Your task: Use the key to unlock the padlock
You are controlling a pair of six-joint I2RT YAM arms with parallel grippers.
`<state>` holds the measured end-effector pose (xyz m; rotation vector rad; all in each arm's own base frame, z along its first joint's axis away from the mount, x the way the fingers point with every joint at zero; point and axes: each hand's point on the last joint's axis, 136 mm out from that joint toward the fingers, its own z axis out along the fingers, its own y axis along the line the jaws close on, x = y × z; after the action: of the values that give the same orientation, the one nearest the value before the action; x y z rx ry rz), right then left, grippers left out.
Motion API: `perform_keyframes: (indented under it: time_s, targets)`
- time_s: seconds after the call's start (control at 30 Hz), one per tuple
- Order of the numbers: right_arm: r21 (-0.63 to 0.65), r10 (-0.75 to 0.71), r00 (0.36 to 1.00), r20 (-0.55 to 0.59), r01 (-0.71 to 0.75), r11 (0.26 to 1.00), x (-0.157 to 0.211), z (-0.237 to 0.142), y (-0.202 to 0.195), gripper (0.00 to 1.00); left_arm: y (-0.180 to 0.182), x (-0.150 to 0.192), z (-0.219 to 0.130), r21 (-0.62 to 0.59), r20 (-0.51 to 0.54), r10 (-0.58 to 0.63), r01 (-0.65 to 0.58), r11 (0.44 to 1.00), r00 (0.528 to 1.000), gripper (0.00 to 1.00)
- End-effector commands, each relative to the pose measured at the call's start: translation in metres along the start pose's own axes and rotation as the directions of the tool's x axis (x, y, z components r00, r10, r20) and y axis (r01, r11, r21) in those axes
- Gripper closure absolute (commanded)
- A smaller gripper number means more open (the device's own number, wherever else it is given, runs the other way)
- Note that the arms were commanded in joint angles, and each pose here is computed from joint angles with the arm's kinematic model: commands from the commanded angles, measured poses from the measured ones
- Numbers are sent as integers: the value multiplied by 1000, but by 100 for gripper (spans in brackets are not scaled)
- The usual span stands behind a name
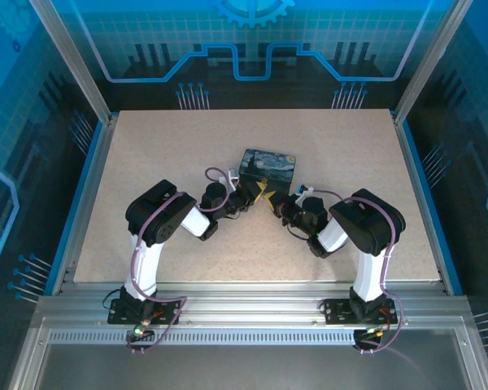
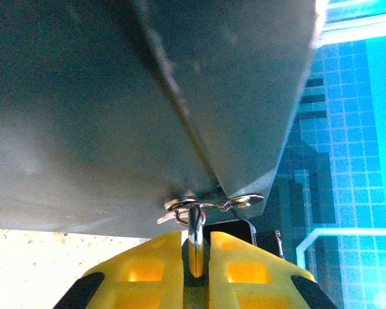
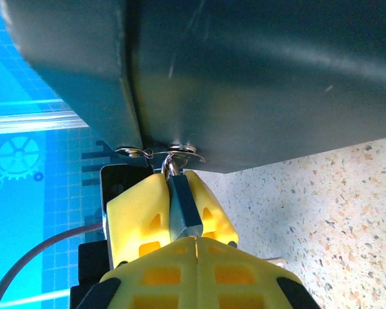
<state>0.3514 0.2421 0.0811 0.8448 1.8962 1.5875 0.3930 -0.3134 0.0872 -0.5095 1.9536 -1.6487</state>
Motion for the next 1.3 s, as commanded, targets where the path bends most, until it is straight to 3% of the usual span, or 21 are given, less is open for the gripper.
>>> perform_keyframes:
  time_s: [0.0, 0.27, 0.9, 1.0, 1.27]
  targets:
    - [-8, 17, 997, 73, -16, 1000, -10, 4, 5, 100, -37, 17, 2, 124, -64, 39, -31, 992, 997, 100]
    - [2, 100, 990, 102, -101, 995, -18, 17, -6, 100, -39, 28, 2, 129, -92, 43, -31, 991, 995, 100]
    - [-75, 117, 989, 85, -111, 991, -29, 19, 25, 100, -35, 43, -4, 117, -133, 47, -31, 993, 990, 100]
    - [0, 59, 995, 79, -59, 998, -27, 20, 23, 100, -37, 44, -4, 122, -138, 48, -31, 992, 989, 100]
    - [8, 63, 997, 40, -63, 998, -23, 23, 19, 100, -35, 43, -6, 116, -134, 48, -32, 993, 990, 100]
